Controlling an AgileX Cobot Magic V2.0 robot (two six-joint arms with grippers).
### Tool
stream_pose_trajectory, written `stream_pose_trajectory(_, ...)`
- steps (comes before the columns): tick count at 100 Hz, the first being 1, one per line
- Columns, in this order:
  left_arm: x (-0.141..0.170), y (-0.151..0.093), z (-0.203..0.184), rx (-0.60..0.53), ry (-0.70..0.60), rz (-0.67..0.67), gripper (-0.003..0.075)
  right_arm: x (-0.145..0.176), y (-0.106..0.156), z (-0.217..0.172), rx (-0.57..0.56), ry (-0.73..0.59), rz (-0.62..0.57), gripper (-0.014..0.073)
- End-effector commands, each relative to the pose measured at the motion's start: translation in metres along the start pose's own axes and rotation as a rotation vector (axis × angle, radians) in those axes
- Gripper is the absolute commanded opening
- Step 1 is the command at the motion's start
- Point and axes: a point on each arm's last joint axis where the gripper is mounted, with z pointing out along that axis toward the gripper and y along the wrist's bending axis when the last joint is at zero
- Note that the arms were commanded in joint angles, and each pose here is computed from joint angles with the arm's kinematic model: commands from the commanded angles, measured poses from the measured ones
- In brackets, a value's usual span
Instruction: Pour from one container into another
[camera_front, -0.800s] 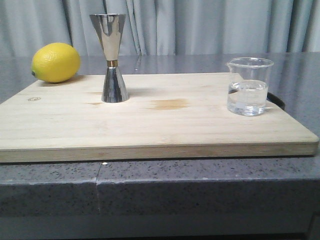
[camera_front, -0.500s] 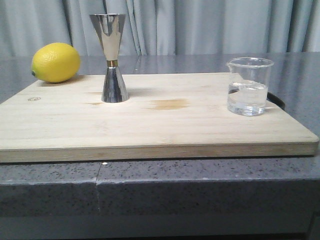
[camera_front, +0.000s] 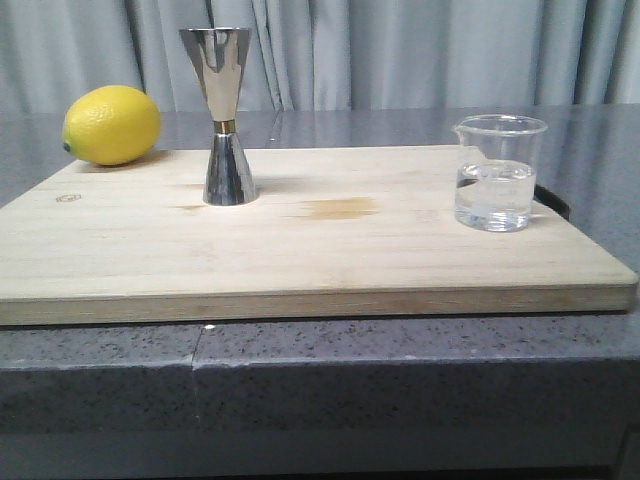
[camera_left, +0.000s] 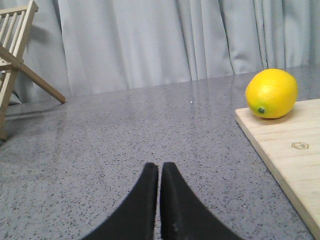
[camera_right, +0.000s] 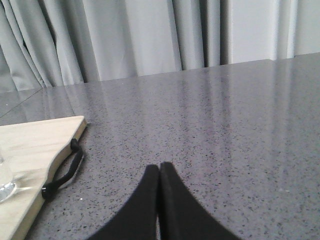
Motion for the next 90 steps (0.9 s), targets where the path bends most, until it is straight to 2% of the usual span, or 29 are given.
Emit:
stream_pose_trajectory(1, 0.003, -0.001, -0.001, -0.006, -0.069, -0.007, -0.0019, -0.001, 0.0, -0.001, -0.003, -0.08, -0.014, -0.0075)
stream_pose_trajectory(35, 0.003, -0.001, -0.001, -0.006, -0.069, -0.007, -0.0019, -0.001, 0.0, -0.001, -0.003, -0.082, -0.014, -0.0075)
stream_pose_trajectory(62, 0.002, 0.0, -0.001, -0.007, -0.084, -0.019, -0.0019, -0.013, 0.001, -0.003, -0.013, -0.216, -0.014, -0.0075)
stream_pose_trajectory(72, -0.005, 0.002, -0.002, -0.021, -0.17, -0.18, -0.0019, -0.023, 0.001, -0.006, -0.02, -0.321, -0.003, -0.0075)
stream_pose_trajectory(84, -0.015, 0.013, -0.005, -0.08, -0.301, -0.525, -0.0019, -0.035, 0.001, -0.011, -0.049, -0.466, 0.121, -0.0075)
stream_pose_trajectory(90, -0.019, 0.018, -0.007, -0.111, -0.349, -0.646, -0.0019, -0.039, 0.002, -0.012, -0.054, -0.49, 0.131, -0.0075)
